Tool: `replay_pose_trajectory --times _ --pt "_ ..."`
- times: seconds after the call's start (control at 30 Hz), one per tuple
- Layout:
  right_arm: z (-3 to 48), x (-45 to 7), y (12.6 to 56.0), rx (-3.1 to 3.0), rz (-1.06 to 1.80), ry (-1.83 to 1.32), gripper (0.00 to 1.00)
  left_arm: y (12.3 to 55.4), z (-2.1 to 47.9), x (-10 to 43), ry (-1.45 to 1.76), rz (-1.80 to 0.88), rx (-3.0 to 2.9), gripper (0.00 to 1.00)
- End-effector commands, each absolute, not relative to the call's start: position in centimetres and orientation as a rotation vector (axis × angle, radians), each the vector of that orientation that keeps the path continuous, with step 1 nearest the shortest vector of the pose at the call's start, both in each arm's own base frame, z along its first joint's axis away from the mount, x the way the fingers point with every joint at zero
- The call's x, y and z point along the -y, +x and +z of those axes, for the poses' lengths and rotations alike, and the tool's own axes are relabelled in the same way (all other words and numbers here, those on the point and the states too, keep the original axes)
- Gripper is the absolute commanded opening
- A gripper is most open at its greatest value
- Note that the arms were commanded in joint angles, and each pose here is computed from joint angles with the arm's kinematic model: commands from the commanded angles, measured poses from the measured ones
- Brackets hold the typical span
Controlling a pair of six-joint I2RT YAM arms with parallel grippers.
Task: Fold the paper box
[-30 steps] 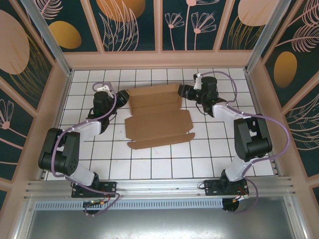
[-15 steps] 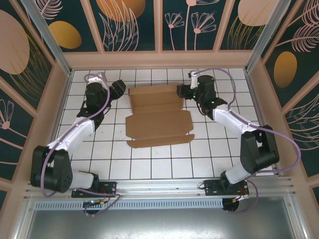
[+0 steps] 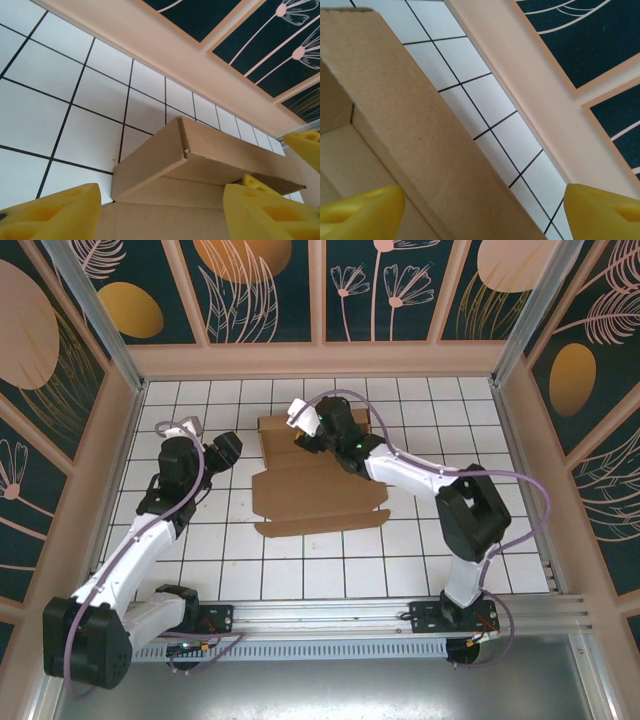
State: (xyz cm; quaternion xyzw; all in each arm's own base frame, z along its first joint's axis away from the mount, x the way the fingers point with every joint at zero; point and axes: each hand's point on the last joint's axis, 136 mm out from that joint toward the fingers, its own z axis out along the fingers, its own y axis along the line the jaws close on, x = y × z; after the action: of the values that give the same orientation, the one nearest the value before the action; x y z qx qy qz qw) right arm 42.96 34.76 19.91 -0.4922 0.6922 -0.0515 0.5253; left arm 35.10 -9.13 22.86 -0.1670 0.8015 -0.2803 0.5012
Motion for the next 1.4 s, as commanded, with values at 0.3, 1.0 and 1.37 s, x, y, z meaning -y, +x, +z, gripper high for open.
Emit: replay_pose_trajectory --times 0.3,1.0,1.37 --pt "17.6 -34.2 46.6 -1.775 -0.144 -1.168 0.55 34.3 25.1 8.5 -0.388 -0.639 -1.917 0.64" --pt "9.3 -22.0 51.8 -2.481 0.499 -0.375 0.29 34.8 27.9 8.3 -0.407 -0.655 -1.858 0.64" --pt "5.2 -19.1 42.5 -2.525 0.872 0.527 0.47 34.8 26.6 8.6 -0.433 -0.695 -1.863 0.66"
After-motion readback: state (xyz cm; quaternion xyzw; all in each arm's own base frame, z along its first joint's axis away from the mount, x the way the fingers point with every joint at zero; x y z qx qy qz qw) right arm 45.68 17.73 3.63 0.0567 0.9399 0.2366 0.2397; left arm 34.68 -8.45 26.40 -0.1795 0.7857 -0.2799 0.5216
